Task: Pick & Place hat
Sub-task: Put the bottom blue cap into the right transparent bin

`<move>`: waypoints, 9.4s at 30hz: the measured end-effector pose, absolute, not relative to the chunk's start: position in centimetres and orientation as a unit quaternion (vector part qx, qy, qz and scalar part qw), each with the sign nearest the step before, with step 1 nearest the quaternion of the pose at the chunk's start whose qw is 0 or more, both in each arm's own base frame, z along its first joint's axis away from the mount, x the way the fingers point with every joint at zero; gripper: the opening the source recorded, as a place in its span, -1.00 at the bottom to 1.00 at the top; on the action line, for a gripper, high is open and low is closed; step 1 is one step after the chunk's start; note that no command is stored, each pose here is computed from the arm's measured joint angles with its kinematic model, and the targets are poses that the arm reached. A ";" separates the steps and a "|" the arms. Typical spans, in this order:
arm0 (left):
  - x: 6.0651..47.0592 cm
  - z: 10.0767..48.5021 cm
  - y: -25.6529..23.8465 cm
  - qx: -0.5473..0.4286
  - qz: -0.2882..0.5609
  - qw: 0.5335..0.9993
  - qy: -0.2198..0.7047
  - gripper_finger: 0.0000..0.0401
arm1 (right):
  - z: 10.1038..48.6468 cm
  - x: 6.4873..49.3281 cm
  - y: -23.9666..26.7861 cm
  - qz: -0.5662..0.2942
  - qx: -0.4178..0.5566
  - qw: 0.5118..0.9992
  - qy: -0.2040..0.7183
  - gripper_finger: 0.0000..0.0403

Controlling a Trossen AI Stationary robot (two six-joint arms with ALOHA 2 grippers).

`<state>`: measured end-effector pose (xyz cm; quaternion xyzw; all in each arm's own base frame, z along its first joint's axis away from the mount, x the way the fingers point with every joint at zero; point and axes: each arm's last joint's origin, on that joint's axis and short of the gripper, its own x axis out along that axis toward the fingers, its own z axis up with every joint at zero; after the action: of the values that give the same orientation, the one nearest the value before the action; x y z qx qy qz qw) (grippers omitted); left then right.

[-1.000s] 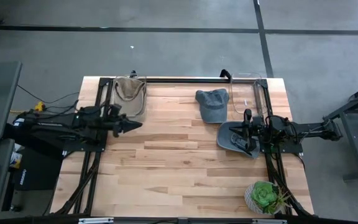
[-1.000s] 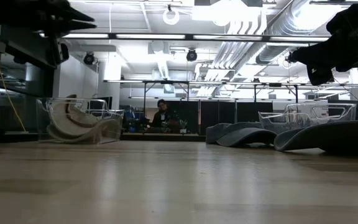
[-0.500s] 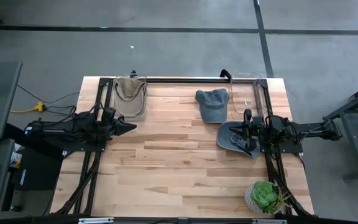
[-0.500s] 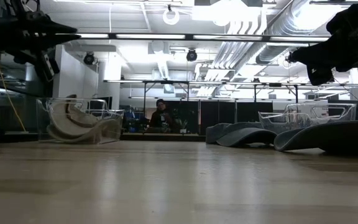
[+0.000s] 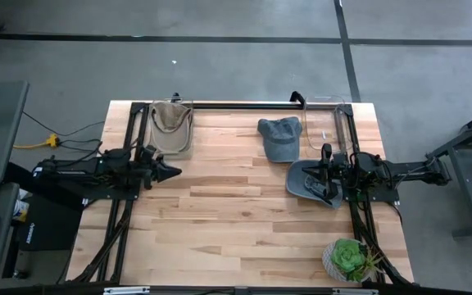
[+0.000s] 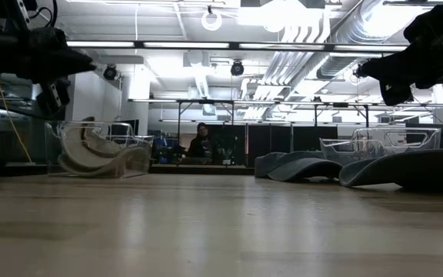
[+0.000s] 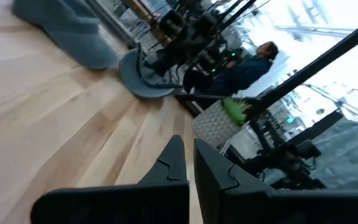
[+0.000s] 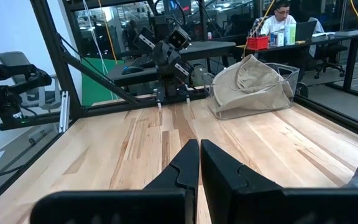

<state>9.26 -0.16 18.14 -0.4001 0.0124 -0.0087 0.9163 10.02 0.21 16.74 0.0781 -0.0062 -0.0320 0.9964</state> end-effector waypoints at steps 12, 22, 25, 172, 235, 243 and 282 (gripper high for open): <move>9.2 17.7 0.0 -0.420 0.034 0.907 0.018 -1.00 | 16.7 10.0 0.2 -0.032 0.078 0.996 -0.006 -0.94; 9.2 17.7 0.0 -0.420 0.034 0.907 0.018 -1.00 | 16.7 10.0 0.2 -0.032 0.078 0.996 -0.006 -0.94; 9.2 17.7 0.0 -0.420 0.034 0.907 0.018 -1.00 | 16.7 10.0 0.2 -0.032 0.078 0.996 -0.006 -0.94; 9.2 17.7 0.1 -0.420 0.034 0.907 0.016 -1.00 | 21.2 19.6 5.2 -0.286 0.422 0.539 0.670 0.49; 9.2 17.7 0.1 -0.420 0.034 0.907 0.016 -1.00 | 15.4 23.8 2.8 -0.272 0.242 0.491 0.792 0.38; 9.2 17.7 0.1 -0.420 0.034 0.907 0.016 -1.00 | 15.3 23.9 2.6 -0.288 0.248 0.486 0.787 0.15; 9.2 17.7 0.1 -0.420 0.034 0.907 0.016 -1.00 | 18.7 25.5 5.5 -0.184 0.311 0.659 0.660 -0.95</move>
<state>9.25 0.05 17.74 -0.4201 0.0164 0.0337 0.9067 25.53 5.47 18.70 0.3108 0.6600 -0.1840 0.6588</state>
